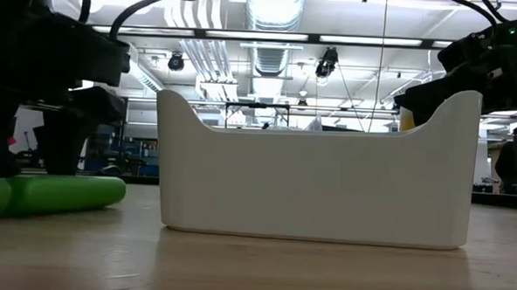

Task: Pick & Place Travel size toiletries
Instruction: Put the green shampoo into the top black bin

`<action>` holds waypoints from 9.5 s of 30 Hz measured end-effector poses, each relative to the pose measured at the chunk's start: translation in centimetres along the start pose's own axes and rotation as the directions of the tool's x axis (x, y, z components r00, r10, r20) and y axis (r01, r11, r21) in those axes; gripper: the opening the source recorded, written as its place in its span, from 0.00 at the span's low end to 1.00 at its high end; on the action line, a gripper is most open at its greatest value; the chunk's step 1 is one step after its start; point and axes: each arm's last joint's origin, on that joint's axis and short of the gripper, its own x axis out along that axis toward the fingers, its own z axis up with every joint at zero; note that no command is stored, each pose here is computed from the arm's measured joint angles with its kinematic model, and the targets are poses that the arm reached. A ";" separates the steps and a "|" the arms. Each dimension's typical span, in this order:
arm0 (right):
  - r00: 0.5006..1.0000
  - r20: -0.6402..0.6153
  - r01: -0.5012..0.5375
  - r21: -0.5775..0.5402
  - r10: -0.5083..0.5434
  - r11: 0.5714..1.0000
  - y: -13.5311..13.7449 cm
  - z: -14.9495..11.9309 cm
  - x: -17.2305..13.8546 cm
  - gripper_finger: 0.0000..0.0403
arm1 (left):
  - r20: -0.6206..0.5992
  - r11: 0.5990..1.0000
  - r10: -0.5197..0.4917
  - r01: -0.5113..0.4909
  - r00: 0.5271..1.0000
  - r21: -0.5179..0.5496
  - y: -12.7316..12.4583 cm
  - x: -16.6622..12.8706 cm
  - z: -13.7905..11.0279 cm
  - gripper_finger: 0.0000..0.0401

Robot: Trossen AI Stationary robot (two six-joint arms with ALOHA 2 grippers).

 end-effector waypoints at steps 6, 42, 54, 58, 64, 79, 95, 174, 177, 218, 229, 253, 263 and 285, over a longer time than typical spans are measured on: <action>1.000 0.000 0.000 0.000 0.000 1.000 0.0 0.0 0.0 0.33 | -0.016 0.997 0.025 -0.024 1.000 0.080 0.2 -0.1 -0.2 0.61; 1.000 0.000 0.000 0.001 0.000 1.000 0.0 0.0 0.0 0.13 | 0.075 -0.065 0.066 -0.070 0.995 0.995 -0.5 -4.5 3.7 0.61; 1.000 0.000 0.000 0.000 0.000 1.000 0.0 0.0 0.0 0.23 | 0.090 -0.021 0.065 -0.089 0.994 0.996 -0.6 -4.5 3.9 0.61; 1.000 0.000 0.000 0.000 0.000 1.000 0.0 0.0 0.0 0.26 | 0.089 -0.065 0.066 -0.085 0.994 0.994 -0.5 -4.5 3.8 0.61; 1.000 0.000 0.000 0.000 0.000 1.000 0.0 0.0 0.0 0.29 | 0.082 -0.135 0.079 -0.071 0.994 0.988 -0.4 -4.2 3.6 0.61; 1.000 0.000 0.000 0.000 0.000 1.000 0.0 0.0 0.0 0.38 | 0.116 -0.198 0.026 -0.108 0.993 0.974 0.0 -1.0 1.9 0.69; 1.000 -0.001 0.000 0.001 0.000 1.000 0.0 0.0 0.0 0.46 | 0.056 -0.196 -0.001 -0.055 0.998 0.979 1.0 1.3 2.5 0.69; 1.000 0.000 0.000 0.001 0.000 1.000 0.0 0.0 0.0 0.16 | 0.410 0.708 -0.313 -0.077 0.857 0.702 1.3 -11.0 13.3 0.47; 1.000 0.000 0.000 0.001 0.000 1.000 0.0 0.0 0.0 0.19 | 0.457 0.760 -0.308 -0.074 0.834 0.646 1.6 -11.1 13.8 0.46; 1.000 -0.001 0.000 0.001 0.000 1.000 0.0 0.0 0.0 0.45 | 0.590 0.981 0.009 -0.121 0.807 0.150 14.4 -13.4 14.0 0.46; 0.999 0.024 0.041 -0.271 -0.036 0.962 -0.1 0.3 0.0 0.50 | 0.580 0.990 0.065 -0.126 0.812 0.065 17.2 -10.9 12.6 0.46; 0.996 -0.037 0.080 -0.084 -0.084 0.993 -0.3 -0.4 0.0 0.37 | 0.558 0.982 0.165 -0.186 0.813 -0.020 19.0 -11.8 11.7 0.46; 0.994 0.076 0.077 0.039 -0.080 0.996 -0.2 0.8 0.0 0.30 | 0.551 0.981 0.190 -0.173 0.813 -0.083 20.1 -11.8 11.4 0.46; 0.993 -0.116 -0.003 -0.331 -0.038 0.944 -2.1 11.8 7.4 0.54 | 0.552 0.989 0.032 0.054 0.833 -0.139 20.1 -12.6 11.3 0.46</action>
